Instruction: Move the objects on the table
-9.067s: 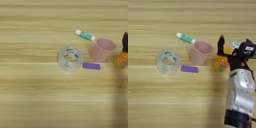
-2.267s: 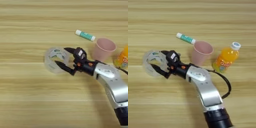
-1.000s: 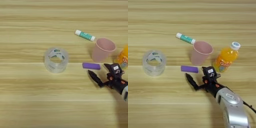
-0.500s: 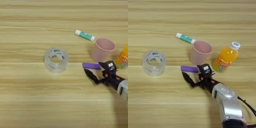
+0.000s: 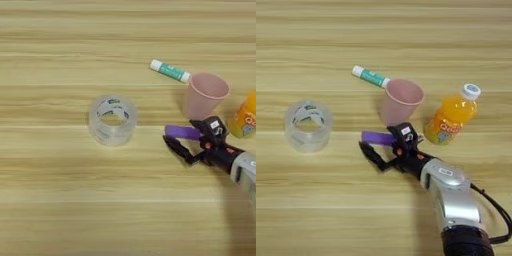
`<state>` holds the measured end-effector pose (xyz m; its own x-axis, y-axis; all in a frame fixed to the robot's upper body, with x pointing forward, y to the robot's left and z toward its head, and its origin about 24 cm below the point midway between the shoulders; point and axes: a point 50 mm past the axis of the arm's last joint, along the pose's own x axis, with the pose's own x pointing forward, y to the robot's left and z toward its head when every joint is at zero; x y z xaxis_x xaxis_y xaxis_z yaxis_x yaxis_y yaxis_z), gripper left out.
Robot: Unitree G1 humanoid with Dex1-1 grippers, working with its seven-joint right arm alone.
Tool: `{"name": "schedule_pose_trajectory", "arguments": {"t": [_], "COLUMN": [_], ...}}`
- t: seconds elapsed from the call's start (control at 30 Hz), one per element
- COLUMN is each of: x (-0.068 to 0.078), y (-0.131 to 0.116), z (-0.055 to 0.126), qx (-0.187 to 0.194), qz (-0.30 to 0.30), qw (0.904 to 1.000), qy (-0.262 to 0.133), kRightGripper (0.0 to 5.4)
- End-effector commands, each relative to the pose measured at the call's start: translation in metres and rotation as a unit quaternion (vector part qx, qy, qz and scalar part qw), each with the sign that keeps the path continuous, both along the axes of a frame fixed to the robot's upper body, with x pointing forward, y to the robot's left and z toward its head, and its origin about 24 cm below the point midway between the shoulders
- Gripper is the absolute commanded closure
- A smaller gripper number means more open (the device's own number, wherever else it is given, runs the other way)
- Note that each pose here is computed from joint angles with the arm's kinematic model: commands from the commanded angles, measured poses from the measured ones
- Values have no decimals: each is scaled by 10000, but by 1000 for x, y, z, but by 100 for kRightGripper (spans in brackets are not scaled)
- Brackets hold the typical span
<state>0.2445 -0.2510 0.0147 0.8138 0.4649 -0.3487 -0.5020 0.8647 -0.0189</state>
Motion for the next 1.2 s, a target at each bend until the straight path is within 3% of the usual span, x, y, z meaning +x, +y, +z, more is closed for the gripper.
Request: {"name": "schedule_pose_trajectory", "arguments": {"t": [0.03, 0.5, 1.07, 1.2], "x": [5, -7, -17, -21], "y": [-8, -12, 14, 29], "z": [24, 23, 22, 22], "qx": [-304, -415, -362, -261], "qz": [36, 29, 153, 185], "qw": [9986, 9987, 9988, 9990], "qy": [-437, -290, -292, -312], "kRightGripper": [34, 200, 395, 400]}}
